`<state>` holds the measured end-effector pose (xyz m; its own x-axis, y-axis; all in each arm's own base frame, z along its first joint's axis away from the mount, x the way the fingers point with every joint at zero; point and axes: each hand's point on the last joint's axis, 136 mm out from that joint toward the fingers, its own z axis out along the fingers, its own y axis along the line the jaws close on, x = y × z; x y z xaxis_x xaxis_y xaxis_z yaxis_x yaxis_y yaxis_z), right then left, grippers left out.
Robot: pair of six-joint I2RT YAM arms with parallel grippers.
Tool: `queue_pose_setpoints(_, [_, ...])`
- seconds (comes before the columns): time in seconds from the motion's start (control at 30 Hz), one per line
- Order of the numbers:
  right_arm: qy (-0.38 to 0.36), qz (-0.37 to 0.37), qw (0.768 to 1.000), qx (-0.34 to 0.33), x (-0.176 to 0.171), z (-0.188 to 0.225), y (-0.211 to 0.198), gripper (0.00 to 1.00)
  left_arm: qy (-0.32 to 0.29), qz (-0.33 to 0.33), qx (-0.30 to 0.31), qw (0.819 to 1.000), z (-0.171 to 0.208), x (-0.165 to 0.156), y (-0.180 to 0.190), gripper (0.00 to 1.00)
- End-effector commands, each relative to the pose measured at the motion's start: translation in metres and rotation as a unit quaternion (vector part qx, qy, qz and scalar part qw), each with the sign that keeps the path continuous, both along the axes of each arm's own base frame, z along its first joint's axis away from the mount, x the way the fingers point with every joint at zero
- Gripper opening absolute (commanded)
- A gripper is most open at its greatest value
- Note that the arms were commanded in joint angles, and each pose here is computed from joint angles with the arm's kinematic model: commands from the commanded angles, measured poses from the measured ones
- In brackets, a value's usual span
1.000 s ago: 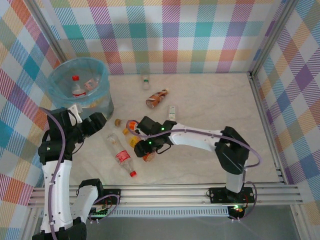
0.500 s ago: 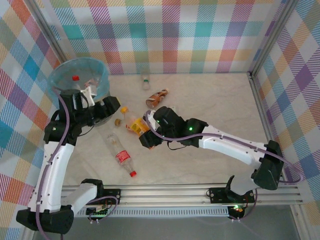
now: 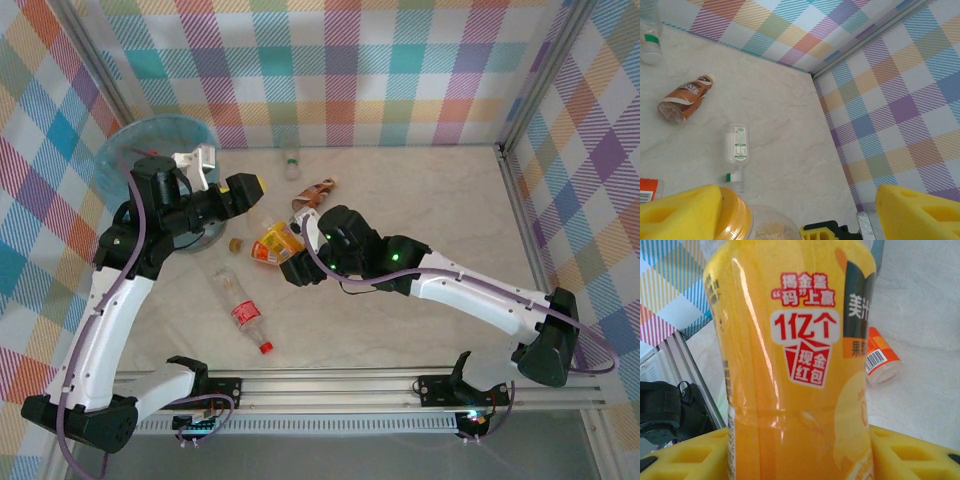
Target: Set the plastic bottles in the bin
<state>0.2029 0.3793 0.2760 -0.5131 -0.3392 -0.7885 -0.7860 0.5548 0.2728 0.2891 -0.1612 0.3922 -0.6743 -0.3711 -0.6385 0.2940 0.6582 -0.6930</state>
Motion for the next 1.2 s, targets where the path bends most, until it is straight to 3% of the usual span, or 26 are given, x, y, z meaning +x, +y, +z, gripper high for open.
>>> queue_pose_setpoints(0.0, [-0.025,0.007,0.998,0.050,0.000,0.032,0.003,0.57,-0.015,-0.022,-0.020,0.999,0.014,-0.003,-0.011,0.77])
queue_pose_setpoints(0.17, [-0.029,0.010,0.998,0.058,-0.001,0.034,0.003,0.57,-0.004,-0.012,-0.014,1.000,0.009,-0.002,-0.008,0.73])
queue_pose_setpoints(0.3, [-0.037,0.003,0.998,0.057,0.001,0.036,0.000,0.56,0.002,0.057,0.011,0.998,0.003,0.001,0.015,0.79])
queue_pose_setpoints(0.53, [-0.044,0.005,0.997,0.061,0.001,0.040,0.000,0.56,-0.007,0.105,0.007,0.994,0.005,0.000,0.030,0.85])
queue_pose_setpoints(0.8, [-0.054,0.014,0.995,0.078,-0.002,0.047,0.001,0.56,0.031,0.045,-0.034,0.998,-0.006,0.006,0.003,0.68])
queue_pose_setpoints(1.03, [-0.057,0.027,0.994,0.089,-0.006,0.052,0.002,0.56,0.040,0.044,-0.044,0.997,-0.011,0.011,0.000,0.55])
queue_pose_setpoints(1.17, [-0.064,0.030,0.993,0.097,-0.006,0.053,0.003,0.57,0.042,0.041,-0.057,0.997,-0.006,0.012,-0.003,0.42])
